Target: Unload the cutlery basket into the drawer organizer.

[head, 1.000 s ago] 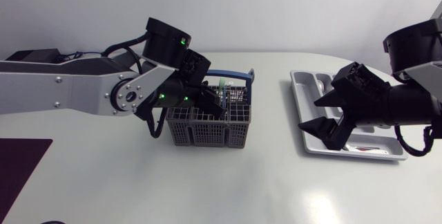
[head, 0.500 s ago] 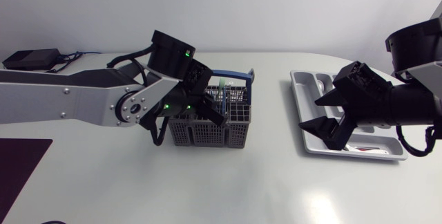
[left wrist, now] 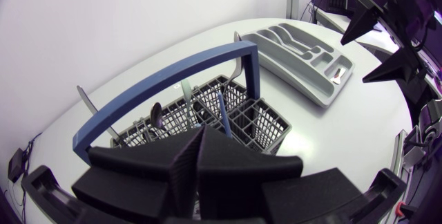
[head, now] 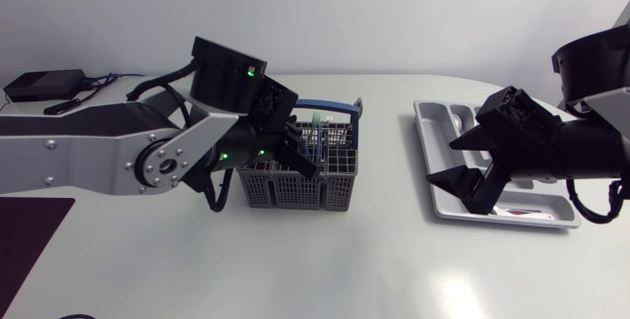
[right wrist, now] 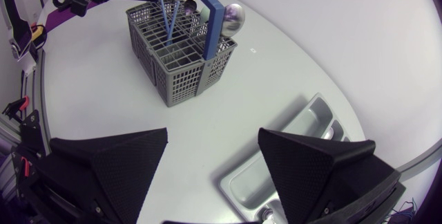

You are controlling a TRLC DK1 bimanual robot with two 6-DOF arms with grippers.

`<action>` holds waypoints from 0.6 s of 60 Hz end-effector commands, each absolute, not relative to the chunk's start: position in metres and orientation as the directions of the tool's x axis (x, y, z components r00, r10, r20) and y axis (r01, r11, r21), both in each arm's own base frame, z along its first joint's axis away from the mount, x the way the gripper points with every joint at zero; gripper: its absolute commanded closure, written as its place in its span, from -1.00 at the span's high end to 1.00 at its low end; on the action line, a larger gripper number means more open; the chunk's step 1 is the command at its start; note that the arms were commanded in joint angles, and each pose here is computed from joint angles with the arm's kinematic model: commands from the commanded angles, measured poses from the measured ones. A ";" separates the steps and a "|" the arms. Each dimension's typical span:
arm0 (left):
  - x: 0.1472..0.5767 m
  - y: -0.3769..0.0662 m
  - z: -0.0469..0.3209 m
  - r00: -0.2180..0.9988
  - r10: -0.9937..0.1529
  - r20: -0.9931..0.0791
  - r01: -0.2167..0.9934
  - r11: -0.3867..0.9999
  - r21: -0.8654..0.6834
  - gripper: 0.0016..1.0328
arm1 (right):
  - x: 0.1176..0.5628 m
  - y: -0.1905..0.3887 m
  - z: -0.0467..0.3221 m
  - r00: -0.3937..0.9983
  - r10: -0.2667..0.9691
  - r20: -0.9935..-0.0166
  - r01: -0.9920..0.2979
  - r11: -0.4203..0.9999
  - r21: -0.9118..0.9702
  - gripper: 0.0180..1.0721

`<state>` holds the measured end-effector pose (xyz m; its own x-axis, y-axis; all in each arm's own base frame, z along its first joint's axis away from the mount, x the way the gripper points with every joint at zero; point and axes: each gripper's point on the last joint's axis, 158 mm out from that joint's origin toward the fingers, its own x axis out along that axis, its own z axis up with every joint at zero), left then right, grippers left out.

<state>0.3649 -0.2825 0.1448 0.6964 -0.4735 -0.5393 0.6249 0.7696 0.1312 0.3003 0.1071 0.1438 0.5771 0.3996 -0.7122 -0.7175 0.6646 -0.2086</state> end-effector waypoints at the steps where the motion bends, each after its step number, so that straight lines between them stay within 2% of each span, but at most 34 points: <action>1: 0.360 -0.278 0.157 0.714 -0.480 -0.509 0.620 0.771 0.144 -0.57 | 0.297 0.108 0.143 0.575 0.399 -0.715 -0.716 0.668 -0.202 0.80; 9: 0.358 -0.276 0.163 0.717 -0.489 -0.496 0.624 0.768 0.145 -0.57 | 0.296 0.110 0.143 0.572 0.403 -0.715 -0.719 0.666 -0.200 0.80; 17: 0.354 -0.277 0.153 0.668 -0.528 -0.524 0.661 0.745 0.092 -0.56 | 0.295 0.110 0.143 0.572 0.404 -0.714 -0.720 0.665 -0.200 0.80; 21: 0.350 -0.275 0.148 0.638 -0.563 -0.525 0.687 0.724 0.058 -0.27 | 0.295 0.110 0.143 0.572 0.404 -0.714 -0.719 0.666 -0.199 0.80; 32: 0.347 -0.262 0.155 0.668 -0.601 -0.439 0.698 0.710 0.090 -0.21 | 0.294 0.110 0.141 0.572 0.404 -0.714 -0.720 0.665 -0.200 0.80; 36: 0.345 -0.259 0.160 0.678 -0.618 -0.399 0.701 0.707 0.096 -0.11 | 0.294 0.110 0.140 0.571 0.404 -0.715 -0.720 0.665 -0.199 0.80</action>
